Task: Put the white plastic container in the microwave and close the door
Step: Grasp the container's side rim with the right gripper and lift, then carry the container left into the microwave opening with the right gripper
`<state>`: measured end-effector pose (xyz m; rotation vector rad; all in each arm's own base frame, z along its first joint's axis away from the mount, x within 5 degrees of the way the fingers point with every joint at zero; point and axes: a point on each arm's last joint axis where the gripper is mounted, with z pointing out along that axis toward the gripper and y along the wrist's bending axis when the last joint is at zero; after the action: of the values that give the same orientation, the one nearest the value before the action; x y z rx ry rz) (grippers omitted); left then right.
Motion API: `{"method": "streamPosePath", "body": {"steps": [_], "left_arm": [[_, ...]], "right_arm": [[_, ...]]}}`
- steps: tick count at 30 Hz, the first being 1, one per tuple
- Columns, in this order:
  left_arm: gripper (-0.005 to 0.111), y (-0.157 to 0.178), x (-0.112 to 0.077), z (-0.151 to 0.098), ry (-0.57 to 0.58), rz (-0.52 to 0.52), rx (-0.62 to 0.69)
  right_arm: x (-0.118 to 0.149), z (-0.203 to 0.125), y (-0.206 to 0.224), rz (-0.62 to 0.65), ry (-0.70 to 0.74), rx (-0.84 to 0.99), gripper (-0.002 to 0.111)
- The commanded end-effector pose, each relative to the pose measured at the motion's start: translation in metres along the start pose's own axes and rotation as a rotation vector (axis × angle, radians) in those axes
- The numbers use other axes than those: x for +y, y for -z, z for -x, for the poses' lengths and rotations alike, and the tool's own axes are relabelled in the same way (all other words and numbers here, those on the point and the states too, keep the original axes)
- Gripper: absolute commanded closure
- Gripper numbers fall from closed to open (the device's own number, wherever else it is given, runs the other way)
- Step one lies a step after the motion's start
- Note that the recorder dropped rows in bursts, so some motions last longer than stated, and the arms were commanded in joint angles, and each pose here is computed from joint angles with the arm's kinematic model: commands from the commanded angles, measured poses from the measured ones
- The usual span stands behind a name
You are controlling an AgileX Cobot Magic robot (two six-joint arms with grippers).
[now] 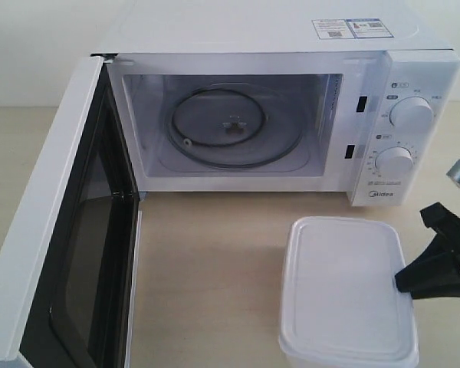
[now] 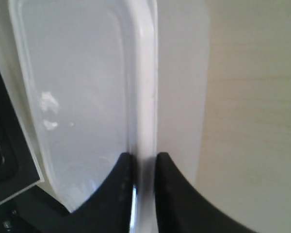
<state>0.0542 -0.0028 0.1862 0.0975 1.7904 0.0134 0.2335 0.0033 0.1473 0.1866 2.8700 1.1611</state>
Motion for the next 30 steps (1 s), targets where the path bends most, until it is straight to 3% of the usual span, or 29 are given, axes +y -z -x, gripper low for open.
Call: {"method": "streamPosePath", "body": {"steps": [1,8,16,24,30], "left_arm": [[0.102,0.0,0.0,-0.001,-0.007,0.004,-0.003],[0.102,0.0,0.0,-0.001,-0.007,0.004,-0.003],[0.102,0.0,0.0,-0.001,-0.007,0.004,-0.003],[0.102,0.0,0.0,-0.001,-0.007,0.004,-0.003],[0.102,0.0,0.0,-0.001,-0.007,0.004,-0.003]], "right_arm": [[0.02,-0.007,0.009,0.1,0.05,-0.11,0.108],[0.039,-0.036,0.015,0.197,0.085,-0.197,0.108],[0.061,-0.099,0.012,0.436,0.14,-0.337,0.108],[0.075,-0.127,0.02,0.474,0.14,-0.421,0.108],[0.076,-0.143,0.011,0.485,0.17,-0.355,0.108]]}}
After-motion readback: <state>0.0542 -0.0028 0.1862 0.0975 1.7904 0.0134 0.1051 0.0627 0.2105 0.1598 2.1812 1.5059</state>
